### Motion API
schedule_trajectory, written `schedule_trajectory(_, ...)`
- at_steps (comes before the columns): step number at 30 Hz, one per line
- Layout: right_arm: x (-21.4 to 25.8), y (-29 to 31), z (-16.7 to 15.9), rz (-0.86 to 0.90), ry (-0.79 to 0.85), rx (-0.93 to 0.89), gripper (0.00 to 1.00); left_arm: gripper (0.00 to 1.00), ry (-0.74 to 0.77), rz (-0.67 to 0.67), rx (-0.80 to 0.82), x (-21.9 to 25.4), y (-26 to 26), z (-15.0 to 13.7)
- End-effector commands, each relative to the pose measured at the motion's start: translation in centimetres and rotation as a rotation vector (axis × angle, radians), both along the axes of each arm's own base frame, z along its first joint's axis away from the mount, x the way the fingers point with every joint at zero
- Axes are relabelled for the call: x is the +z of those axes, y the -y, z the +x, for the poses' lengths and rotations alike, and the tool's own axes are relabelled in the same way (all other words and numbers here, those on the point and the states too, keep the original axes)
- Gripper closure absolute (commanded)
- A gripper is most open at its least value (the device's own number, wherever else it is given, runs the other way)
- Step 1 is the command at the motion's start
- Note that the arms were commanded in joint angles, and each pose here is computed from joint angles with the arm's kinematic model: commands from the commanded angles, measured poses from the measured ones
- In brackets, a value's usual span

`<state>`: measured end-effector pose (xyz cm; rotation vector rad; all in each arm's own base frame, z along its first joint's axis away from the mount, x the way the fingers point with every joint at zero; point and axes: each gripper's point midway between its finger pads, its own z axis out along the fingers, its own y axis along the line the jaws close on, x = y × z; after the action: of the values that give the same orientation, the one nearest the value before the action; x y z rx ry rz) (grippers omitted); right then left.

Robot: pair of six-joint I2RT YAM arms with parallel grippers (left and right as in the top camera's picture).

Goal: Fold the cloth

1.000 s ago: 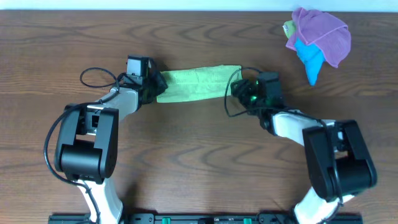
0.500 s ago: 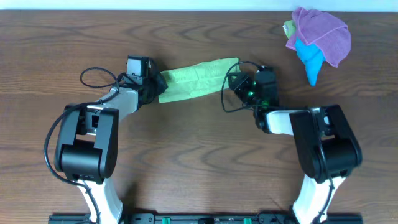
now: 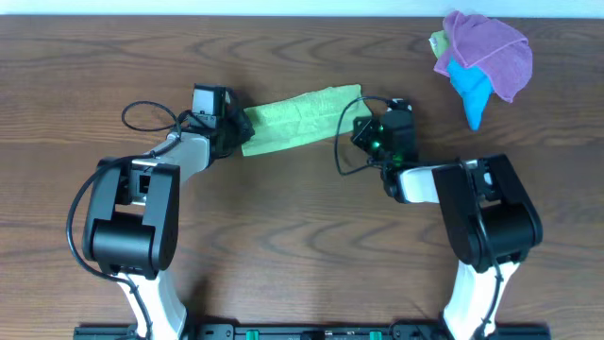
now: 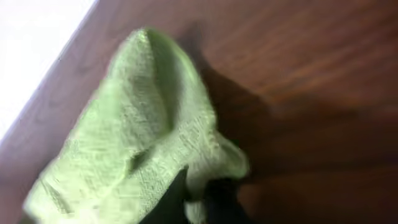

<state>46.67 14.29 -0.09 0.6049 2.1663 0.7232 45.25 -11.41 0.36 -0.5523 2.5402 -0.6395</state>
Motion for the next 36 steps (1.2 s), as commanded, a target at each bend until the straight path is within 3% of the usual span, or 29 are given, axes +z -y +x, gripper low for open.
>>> schedule_trajectory(1,-4.7,1.5,-2.4,-0.157,-0.091,0.036,0.99,0.94,-0.027,0.015,-0.027,-1.0,0.2,-0.5)
schedule_trajectory(6,-3.9,1.1,-2.1,-0.198,-0.045,0.094,0.99,0.94,-0.028,0.016,-0.027,-1.0,0.2,-0.5)
schedule_trajectory(21,9.6,-4.2,-1.9,-0.218,0.253,0.249,0.99,0.94,-0.012,0.013,-0.026,-0.5,0.3,0.1)
schedule_trajectory(36,14.4,-12.2,-3.3,-0.240,0.358,0.431,0.99,0.94,-0.012,0.010,-0.024,-0.4,0.3,0.1)
